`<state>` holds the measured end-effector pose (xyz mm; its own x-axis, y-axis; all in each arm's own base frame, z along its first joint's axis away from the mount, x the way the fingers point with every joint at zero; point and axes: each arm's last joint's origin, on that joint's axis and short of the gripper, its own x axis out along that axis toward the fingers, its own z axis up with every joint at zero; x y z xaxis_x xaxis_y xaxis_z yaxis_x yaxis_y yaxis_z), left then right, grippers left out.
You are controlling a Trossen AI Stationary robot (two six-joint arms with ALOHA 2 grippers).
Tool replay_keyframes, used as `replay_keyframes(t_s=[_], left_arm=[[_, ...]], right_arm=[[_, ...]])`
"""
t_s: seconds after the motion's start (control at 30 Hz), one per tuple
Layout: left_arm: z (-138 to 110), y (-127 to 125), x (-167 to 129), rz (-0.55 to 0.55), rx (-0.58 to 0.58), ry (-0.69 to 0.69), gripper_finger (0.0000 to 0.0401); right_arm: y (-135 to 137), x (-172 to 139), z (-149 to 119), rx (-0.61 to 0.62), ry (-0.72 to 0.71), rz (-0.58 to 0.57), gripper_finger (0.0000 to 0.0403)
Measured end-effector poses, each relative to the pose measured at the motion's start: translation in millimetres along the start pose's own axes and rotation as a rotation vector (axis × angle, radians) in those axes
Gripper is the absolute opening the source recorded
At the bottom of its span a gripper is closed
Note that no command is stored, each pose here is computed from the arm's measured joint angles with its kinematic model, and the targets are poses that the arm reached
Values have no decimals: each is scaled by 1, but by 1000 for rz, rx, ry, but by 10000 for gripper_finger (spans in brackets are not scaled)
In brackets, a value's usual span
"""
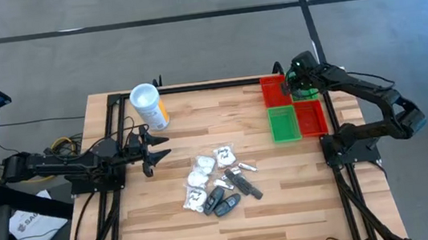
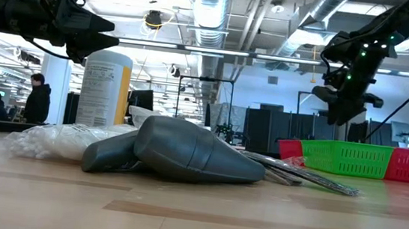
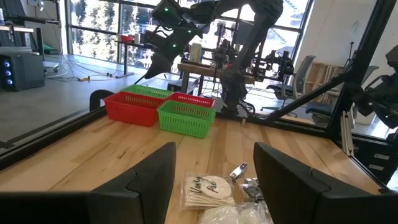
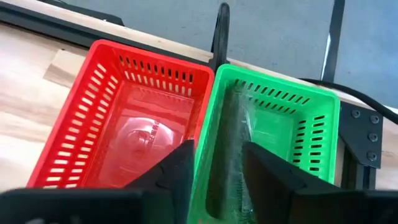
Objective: Pick & Place Travel size toiletries
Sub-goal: Put the black comb into the top green bin
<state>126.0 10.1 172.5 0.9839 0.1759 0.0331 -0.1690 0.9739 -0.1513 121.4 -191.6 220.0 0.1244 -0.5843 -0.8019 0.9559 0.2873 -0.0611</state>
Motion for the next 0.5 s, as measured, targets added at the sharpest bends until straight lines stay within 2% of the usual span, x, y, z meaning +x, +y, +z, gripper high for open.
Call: replay_keyframes(t_s=[0.17,0.3,0.5], left_arm=[[0,0,0,0,0,0,209],[0,0,0,0,0,0,209],[0,0,0,0,0,0,209]], right_arm=[[0,0,0,-6,0,0,74],[1,0,-1,-15,7,17,64],[18,-4,-3,-112,12,172,63]])
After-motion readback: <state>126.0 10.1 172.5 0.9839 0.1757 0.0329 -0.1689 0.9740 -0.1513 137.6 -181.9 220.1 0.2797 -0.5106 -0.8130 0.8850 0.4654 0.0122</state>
